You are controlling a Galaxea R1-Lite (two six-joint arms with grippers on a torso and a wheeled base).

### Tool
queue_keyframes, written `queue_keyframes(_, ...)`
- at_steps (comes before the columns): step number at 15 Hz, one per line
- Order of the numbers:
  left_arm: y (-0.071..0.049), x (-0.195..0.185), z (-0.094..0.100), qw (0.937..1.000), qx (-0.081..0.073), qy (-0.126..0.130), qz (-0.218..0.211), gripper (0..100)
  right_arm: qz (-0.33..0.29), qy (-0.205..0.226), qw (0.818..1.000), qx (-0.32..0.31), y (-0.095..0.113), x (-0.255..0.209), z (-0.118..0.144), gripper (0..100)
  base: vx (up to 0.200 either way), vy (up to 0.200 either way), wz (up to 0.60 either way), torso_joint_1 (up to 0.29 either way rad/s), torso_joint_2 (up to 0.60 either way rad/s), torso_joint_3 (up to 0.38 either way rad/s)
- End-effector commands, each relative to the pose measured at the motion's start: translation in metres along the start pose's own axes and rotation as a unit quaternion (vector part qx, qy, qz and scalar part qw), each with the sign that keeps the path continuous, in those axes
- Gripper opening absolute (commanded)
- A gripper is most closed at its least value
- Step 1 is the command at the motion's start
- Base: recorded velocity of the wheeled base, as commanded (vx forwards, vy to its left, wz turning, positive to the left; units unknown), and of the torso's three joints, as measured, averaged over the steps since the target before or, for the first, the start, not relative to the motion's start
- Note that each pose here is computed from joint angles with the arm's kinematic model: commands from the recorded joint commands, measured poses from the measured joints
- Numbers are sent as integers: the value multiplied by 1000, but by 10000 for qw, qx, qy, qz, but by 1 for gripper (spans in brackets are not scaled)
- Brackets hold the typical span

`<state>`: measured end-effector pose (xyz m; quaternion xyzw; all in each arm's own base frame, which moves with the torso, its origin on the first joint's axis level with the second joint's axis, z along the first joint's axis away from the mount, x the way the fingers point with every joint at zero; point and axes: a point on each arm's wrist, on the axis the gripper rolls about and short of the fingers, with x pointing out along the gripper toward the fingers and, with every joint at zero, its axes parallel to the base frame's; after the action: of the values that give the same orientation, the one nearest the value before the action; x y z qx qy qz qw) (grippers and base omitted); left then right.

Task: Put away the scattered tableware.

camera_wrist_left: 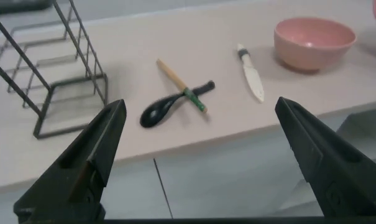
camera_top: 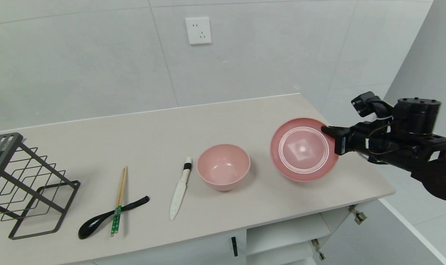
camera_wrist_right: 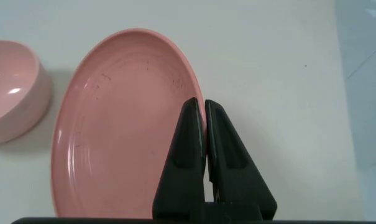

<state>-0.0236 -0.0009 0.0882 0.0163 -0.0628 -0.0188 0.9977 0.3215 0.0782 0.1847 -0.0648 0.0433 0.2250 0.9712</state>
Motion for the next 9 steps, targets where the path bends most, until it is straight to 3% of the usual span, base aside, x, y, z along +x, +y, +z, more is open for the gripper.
queue_keyframes(1,0,0,3,9999,2,-141,3,100,-38,-394,9991,-153,7,-45,22,0,0,0,0,0,0,0)
queue_keyframes(5,-1,0,5,9995,-13,-217,-249,100,-44,-566,9980,-271,16,-83,24,0,0,0,0,0,0,0)
queue_keyframes(8,-1,-8,38,9967,47,-710,-402,100,-39,-687,9972,-300,24,-112,17,0,0,0,0,0,0,0)
queue_keyframes(9,-1,-8,49,9959,25,-735,-533,100,-54,-790,9963,-324,25,-118,20,0,0,0,0,0,0,0)
